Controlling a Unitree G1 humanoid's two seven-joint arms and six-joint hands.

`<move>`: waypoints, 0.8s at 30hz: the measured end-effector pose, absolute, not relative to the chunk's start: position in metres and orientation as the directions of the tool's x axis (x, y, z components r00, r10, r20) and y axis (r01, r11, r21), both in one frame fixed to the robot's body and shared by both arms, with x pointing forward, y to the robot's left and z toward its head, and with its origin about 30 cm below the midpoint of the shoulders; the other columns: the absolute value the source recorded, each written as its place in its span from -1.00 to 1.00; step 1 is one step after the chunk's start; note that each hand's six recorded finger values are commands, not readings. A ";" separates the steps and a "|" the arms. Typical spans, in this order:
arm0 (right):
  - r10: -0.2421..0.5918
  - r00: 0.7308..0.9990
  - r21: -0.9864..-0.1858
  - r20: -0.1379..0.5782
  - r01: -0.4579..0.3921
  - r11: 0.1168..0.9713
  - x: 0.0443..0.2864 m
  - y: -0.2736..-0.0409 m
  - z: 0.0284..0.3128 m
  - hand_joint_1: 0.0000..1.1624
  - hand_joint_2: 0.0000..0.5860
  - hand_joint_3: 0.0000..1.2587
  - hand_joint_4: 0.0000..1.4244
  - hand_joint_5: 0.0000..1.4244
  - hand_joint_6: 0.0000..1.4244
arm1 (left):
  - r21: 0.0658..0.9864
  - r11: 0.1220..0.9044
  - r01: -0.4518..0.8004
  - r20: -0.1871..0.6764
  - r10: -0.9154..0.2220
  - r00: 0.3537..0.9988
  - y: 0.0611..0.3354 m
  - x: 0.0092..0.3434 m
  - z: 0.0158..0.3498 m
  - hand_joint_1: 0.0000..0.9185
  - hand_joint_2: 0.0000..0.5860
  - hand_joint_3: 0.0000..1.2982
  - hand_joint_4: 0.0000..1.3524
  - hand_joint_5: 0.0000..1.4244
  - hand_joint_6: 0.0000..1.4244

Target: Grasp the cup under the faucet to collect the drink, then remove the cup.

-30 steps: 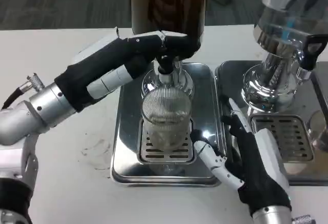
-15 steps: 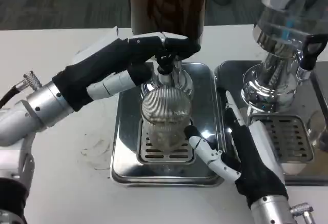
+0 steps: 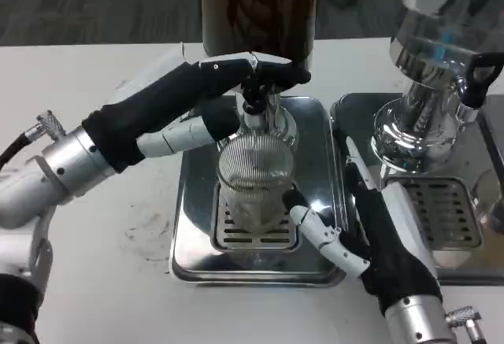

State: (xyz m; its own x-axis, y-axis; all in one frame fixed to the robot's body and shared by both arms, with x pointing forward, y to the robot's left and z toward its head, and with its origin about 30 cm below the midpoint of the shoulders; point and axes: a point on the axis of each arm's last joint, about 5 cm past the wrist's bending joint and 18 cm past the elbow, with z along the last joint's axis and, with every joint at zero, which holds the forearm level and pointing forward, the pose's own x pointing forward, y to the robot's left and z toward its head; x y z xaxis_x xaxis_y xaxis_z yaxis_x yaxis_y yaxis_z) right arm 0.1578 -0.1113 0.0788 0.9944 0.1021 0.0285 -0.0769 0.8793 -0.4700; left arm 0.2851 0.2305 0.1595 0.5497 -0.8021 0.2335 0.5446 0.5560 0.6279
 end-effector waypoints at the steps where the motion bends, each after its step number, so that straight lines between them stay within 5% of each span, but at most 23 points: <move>1: 0.102 0.994 -0.470 0.028 -0.077 0.879 0.158 -0.111 0.079 -0.41 -0.26 -1.00 -1.00 -1.00 -0.89 | 0.628 0.556 0.544 0.234 -0.802 0.549 0.230 0.285 0.159 -1.00 -0.75 -0.51 -0.68 -0.69 -0.79; 24: 0.157 0.987 -0.499 -0.017 -0.145 0.855 0.165 -0.114 0.078 -0.33 -0.33 -1.00 -1.00 -1.00 -1.00 | 0.670 0.540 0.509 0.241 -0.807 0.540 0.228 0.283 0.159 -1.00 -0.76 -0.50 -0.68 -0.68 -0.76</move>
